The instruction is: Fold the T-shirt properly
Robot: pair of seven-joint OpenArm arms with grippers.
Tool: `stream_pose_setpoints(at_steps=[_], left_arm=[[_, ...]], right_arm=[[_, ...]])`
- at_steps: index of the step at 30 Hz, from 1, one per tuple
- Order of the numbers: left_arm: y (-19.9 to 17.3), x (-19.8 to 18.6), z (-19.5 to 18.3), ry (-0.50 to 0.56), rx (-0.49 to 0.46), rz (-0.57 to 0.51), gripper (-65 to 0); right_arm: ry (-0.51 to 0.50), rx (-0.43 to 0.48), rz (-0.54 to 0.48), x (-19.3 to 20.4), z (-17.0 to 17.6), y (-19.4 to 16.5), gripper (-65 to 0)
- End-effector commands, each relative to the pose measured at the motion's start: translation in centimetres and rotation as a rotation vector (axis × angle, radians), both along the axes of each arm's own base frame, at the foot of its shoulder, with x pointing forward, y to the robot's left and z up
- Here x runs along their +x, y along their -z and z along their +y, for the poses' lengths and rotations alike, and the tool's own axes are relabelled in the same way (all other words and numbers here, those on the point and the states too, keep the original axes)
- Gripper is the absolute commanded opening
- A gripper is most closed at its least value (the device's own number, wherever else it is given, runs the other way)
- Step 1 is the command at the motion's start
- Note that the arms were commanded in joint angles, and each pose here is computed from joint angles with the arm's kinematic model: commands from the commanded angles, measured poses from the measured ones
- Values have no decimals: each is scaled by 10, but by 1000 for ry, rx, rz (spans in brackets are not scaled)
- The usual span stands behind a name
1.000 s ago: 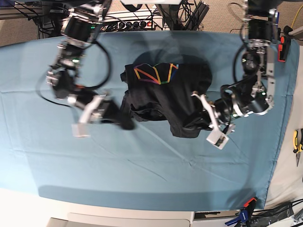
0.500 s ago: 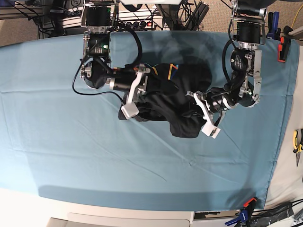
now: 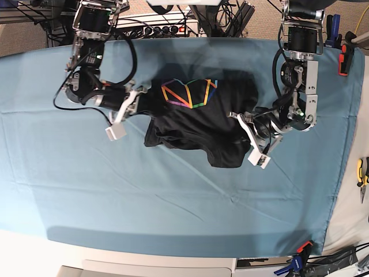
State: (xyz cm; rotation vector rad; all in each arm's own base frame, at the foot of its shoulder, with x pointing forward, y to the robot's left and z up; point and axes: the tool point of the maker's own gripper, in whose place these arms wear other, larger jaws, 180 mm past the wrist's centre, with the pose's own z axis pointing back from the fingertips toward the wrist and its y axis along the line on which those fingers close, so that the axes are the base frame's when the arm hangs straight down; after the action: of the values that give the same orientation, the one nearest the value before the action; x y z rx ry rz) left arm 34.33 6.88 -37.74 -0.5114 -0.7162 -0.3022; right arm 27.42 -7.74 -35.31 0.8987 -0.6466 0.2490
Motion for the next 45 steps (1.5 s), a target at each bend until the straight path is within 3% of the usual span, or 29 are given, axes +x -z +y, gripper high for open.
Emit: stream_pose_setpoints(at_steps=[1,5,9,14,18,21,24,27,29,32,40,43,45], left_arm=[[-11,14,8,-26,32,-52,-650],[2,21,44,-103,236,-63,-650],[-5,30,85,-140,384,-102,-650],[-56,46,148,-273,528,-205,-650],[-98,32,169,-283,519,-247,-650],[-117,9,179,-286,496,-287,-650],[-121,-26,171,-269,423,-291,-650],[-118,-70,152,-226,370,-267,-650],[-116,-101,138,-195,369,-240,-650],[-101,-144,128,-164,390,-146,-650],[-46,-259,130,-85,428,235,-650],[-40,-286,139,-63,490,303,-650],[-29,-301,151,-74,525,351,-650]], right_arm=[[15,-4,-40,9,-4,-10,-650],[37,-97,10,7,-18,5,-650],[37,-137,-20,10,-27,-2,-650],[134,-362,-137,21,-81,-33,-650],[259,-494,-173,2,-134,-54,-650],[322,-540,-175,-30,-159,-64,-650],[360,-589,-179,-69,-172,-80,-650],[377,-711,-166,-108,-185,-96,-650],[374,-805,-154,-130,-192,-108,-650],[399,-881,-49,-164,-213,-105,-650],[389,-966,228,-243,-225,-82,-650],[377,-1010,278,-255,-235,-78,-650],[405,-1009,366,-271,-257,-64,-650]])
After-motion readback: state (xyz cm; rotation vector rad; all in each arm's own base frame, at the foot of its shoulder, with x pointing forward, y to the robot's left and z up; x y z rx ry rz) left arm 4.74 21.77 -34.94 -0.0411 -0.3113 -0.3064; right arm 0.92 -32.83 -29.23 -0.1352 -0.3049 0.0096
